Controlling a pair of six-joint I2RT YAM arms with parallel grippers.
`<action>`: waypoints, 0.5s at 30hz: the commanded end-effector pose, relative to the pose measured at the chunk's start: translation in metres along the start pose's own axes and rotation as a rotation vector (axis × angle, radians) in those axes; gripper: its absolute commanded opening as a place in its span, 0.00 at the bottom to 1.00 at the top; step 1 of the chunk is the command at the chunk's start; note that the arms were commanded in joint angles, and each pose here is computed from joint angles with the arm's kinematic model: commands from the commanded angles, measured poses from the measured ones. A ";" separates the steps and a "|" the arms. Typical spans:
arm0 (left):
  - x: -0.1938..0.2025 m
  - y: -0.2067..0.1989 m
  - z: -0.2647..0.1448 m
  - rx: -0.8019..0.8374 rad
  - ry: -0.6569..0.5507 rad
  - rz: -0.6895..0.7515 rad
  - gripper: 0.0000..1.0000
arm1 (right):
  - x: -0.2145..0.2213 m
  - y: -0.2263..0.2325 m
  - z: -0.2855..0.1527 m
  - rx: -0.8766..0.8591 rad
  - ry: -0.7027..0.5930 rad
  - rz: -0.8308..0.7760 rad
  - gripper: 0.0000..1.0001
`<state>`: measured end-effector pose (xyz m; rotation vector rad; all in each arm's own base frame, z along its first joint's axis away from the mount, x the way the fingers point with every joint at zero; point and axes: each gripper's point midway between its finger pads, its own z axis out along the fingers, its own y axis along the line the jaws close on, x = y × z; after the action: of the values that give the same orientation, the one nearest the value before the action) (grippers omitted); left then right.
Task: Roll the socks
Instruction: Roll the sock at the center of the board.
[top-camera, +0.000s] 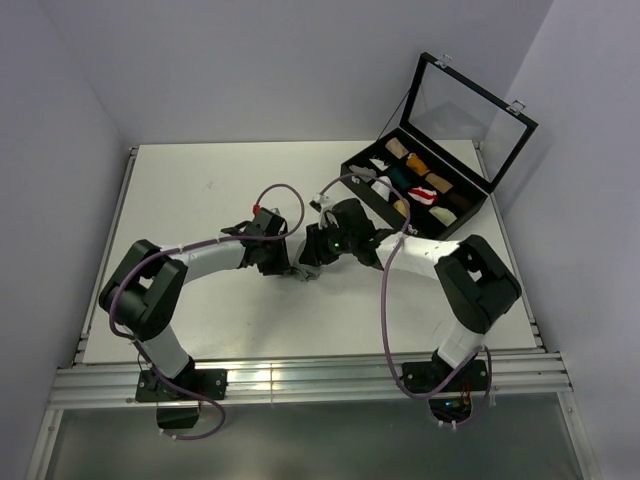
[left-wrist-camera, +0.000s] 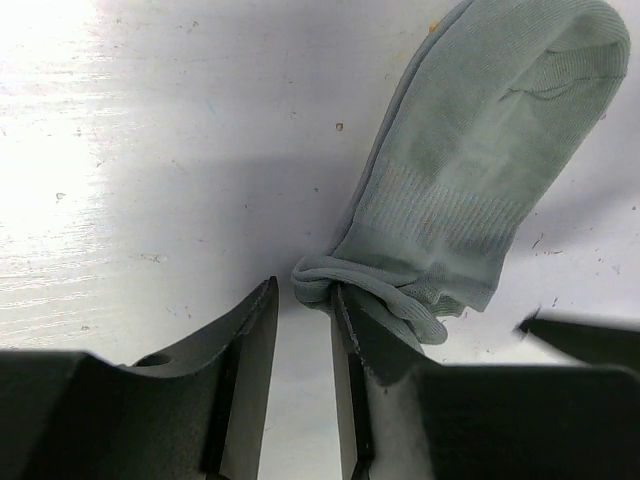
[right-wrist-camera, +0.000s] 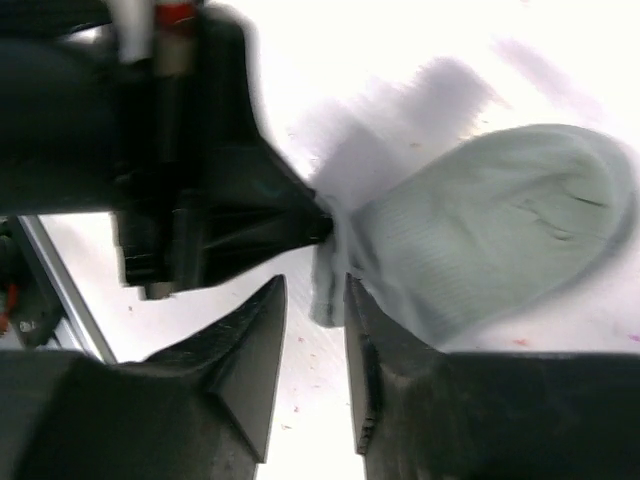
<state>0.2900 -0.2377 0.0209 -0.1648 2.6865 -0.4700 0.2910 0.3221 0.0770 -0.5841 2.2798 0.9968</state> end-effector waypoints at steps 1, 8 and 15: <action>0.009 0.015 0.008 -0.074 0.028 0.007 0.33 | 0.003 0.005 0.001 0.065 -0.018 -0.139 0.36; 0.007 0.014 0.006 -0.070 0.022 0.007 0.33 | 0.017 0.018 0.017 -0.035 0.016 -0.131 0.19; 0.006 0.013 0.006 -0.065 0.020 0.009 0.32 | 0.024 0.001 0.026 0.003 0.028 -0.077 0.14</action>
<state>0.2910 -0.2386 0.0209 -0.1768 2.6870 -0.4719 0.2713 0.3386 0.0500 -0.7123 2.2807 0.9630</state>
